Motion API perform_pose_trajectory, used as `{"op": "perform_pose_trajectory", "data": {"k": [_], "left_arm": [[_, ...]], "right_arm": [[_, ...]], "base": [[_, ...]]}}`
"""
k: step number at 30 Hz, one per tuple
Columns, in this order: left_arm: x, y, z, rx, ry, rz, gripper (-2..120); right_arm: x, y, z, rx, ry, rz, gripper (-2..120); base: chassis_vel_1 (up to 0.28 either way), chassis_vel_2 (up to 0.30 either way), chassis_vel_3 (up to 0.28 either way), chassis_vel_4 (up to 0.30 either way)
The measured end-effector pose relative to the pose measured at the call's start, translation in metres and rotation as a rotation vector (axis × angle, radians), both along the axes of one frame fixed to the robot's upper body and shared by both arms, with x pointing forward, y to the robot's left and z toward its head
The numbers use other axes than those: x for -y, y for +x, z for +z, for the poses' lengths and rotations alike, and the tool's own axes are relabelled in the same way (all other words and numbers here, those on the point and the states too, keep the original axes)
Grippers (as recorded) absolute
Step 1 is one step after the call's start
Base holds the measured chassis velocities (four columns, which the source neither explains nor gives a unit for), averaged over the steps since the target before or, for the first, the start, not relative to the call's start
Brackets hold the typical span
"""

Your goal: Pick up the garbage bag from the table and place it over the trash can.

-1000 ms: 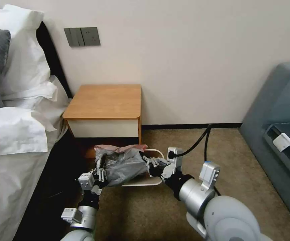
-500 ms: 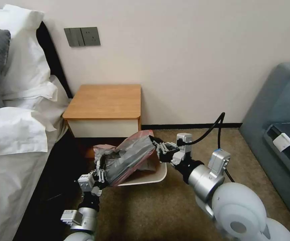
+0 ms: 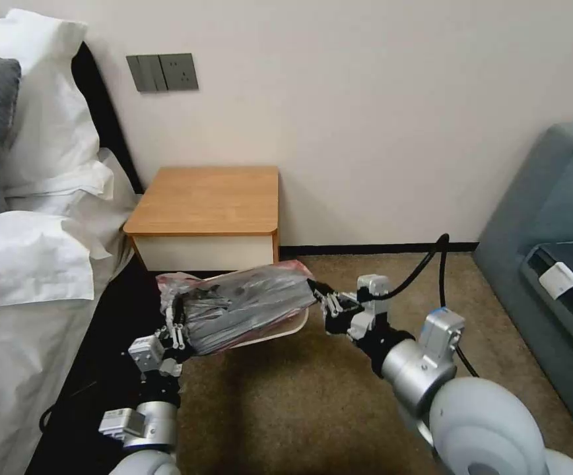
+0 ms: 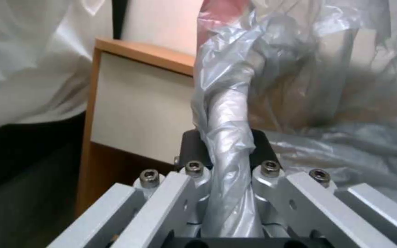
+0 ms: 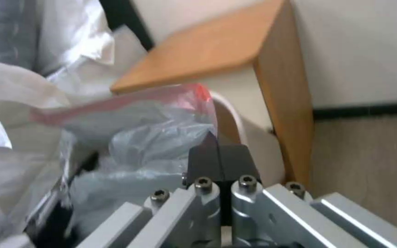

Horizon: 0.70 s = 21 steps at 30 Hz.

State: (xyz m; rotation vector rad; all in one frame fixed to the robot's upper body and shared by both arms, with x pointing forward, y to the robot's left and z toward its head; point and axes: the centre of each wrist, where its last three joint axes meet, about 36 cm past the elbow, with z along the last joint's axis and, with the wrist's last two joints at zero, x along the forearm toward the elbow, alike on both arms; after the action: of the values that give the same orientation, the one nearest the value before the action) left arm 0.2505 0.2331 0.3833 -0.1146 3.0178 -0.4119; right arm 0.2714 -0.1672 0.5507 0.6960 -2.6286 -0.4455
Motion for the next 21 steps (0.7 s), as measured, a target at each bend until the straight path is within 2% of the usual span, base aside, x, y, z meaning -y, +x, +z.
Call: {"op": "perform_pose_trajectory", "data": {"k": [8,11,16,21], "left_arm": [[-0.004,0.006,0.008,0.013,-0.008,0.001,7],[-0.004,0.007,0.014,0.013,-0.026,-0.004,7],[-0.002,0.006,0.02,0.013,-0.051,-0.013,7],[0.001,0.004,0.03,0.001,-0.115,-0.041,7]], "right_arm": [[-0.001,-0.007,-0.007,-0.124,0.006,-0.053,0],[-0.002,-0.009,-0.008,-0.137,0.012,-0.073,0],[-0.005,-0.009,-0.01,-0.096,0.023,-0.084,0],[-0.009,0.002,-0.03,-0.004,0.01,-0.093,0]], "base": [[0.0,0.0,0.0,0.0],[0.0,0.0,0.0,0.0],[0.0,0.0,0.0,0.0],[0.0,0.0,0.0,0.0]]}}
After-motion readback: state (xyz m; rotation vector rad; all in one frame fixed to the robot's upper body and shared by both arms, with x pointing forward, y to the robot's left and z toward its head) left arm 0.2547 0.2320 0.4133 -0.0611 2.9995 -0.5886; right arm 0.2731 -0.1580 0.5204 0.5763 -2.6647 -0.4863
